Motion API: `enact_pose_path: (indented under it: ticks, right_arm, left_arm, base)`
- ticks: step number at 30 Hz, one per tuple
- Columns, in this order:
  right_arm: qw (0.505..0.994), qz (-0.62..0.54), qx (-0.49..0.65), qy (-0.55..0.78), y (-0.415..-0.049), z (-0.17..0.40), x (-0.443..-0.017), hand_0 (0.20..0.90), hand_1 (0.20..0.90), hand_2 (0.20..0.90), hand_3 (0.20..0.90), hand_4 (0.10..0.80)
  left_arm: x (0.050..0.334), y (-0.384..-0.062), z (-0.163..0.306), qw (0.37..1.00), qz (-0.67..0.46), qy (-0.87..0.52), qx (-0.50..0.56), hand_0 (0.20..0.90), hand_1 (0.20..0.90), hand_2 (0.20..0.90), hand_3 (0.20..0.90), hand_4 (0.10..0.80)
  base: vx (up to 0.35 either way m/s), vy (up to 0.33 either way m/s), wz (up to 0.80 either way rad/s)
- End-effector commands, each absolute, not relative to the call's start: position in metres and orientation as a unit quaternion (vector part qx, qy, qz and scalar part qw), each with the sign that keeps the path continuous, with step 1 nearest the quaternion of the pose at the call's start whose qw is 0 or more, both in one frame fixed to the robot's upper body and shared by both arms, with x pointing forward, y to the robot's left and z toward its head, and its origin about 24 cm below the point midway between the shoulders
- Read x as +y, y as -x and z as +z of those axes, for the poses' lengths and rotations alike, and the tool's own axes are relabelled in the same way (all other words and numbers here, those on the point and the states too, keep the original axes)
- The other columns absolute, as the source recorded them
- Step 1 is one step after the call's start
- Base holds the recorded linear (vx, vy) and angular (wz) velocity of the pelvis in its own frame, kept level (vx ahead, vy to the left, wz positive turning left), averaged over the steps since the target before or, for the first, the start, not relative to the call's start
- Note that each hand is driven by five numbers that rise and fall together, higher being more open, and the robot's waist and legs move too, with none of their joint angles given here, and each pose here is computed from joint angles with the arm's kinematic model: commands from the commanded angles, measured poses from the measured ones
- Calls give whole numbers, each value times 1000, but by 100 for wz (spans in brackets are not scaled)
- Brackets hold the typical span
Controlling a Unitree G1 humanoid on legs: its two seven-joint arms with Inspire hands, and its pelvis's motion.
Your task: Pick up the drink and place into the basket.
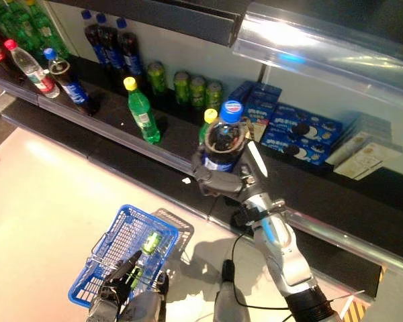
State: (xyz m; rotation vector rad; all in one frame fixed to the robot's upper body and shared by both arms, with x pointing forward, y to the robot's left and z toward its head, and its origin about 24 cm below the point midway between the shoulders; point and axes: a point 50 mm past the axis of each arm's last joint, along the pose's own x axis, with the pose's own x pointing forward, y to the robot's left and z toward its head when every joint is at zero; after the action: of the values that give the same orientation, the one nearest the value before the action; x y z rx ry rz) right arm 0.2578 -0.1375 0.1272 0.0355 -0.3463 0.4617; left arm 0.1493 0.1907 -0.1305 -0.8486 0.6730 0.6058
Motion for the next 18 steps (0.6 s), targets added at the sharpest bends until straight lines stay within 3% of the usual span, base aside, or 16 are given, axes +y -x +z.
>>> enact_pose_path:
  ticks: [1, 9, 18]
  right_arm:
    - [872, 334, -344, -93, -237, 202, -104, 300, 300, 300, 200, 100]
    - [863, 371, -327, -99, -236, 197, -70, 300, 300, 300, 200, 100]
    - [881, 328, -326, -103, -248, 190, -50, 300, 300, 300, 200, 100]
  left_arm:
    - [233, -159, -94, 891, 256, 324, 186, 300, 300, 300, 200, 100]
    - [225, -187, -42, 938, 167, 289, 99, 300, 300, 300, 200, 100]
    - [204, -203, 16, 953, 8, 302, 4, 300, 300, 300, 200, 100]
  base:
    - [-18, 41, 9]
    - [-41, 28, 19]
    - [-18, -15, 33]
